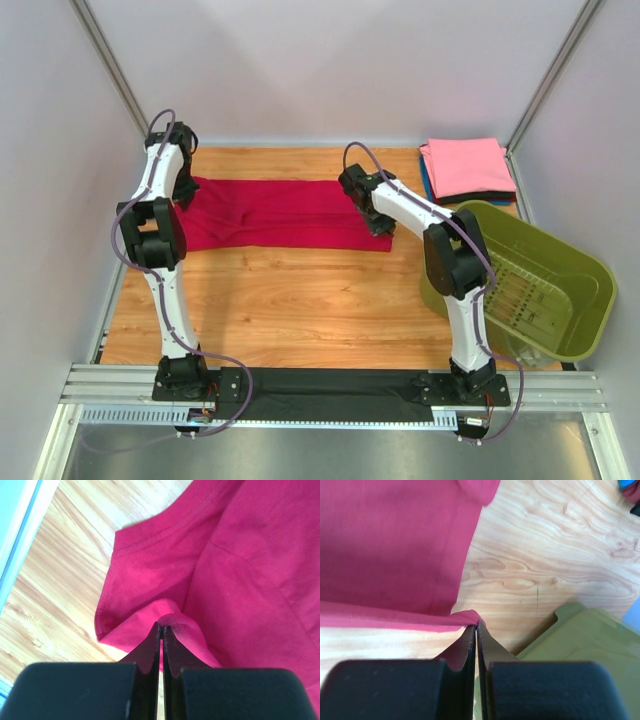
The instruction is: Fold and stack the t-shirts
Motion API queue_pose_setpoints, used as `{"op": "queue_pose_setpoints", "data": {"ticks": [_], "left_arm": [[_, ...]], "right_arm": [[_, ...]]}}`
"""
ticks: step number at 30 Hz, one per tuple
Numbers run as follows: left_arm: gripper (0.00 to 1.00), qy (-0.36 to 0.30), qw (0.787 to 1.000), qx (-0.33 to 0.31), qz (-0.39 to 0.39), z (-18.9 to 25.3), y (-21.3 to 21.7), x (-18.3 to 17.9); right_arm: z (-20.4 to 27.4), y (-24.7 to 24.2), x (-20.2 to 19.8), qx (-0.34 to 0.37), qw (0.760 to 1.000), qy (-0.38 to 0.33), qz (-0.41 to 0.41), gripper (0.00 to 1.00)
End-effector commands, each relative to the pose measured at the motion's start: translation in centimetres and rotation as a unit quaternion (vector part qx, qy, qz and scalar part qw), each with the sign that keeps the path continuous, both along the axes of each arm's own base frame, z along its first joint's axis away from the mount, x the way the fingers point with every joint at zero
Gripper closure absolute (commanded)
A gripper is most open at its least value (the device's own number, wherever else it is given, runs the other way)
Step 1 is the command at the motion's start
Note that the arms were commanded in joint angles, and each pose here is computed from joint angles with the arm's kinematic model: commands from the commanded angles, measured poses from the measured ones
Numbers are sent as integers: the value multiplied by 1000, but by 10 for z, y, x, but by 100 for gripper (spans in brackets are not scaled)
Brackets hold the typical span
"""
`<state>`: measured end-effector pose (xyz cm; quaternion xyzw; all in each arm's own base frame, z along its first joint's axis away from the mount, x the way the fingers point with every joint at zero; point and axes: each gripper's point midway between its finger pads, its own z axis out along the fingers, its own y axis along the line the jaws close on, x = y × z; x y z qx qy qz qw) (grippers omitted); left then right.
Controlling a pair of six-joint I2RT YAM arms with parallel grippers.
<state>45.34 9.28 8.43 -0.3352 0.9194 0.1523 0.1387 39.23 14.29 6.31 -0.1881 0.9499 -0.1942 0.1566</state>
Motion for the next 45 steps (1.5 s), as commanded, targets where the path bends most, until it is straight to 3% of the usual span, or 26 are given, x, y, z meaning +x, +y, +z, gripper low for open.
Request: {"op": "queue_pose_setpoints", "data": {"ticks": [1, 13, 37, 45], "left_arm": [[100, -49, 998, 15, 25, 32, 12, 10], [100, -42, 998, 7, 35, 14, 17, 14], [100, -89, 995, -21, 27, 2, 11, 49], [100, -76, 996, -5, 39, -6, 20, 45]], "right_arm": [[5, -2, 11, -13, 1000, -14, -11, 100], [4, 3, 30, -22, 999, -30, -17, 100], [-12, 2, 40, -34, 999, -33, -13, 100], [-12, -1, 40, -39, 999, -32, -11, 100]]}}
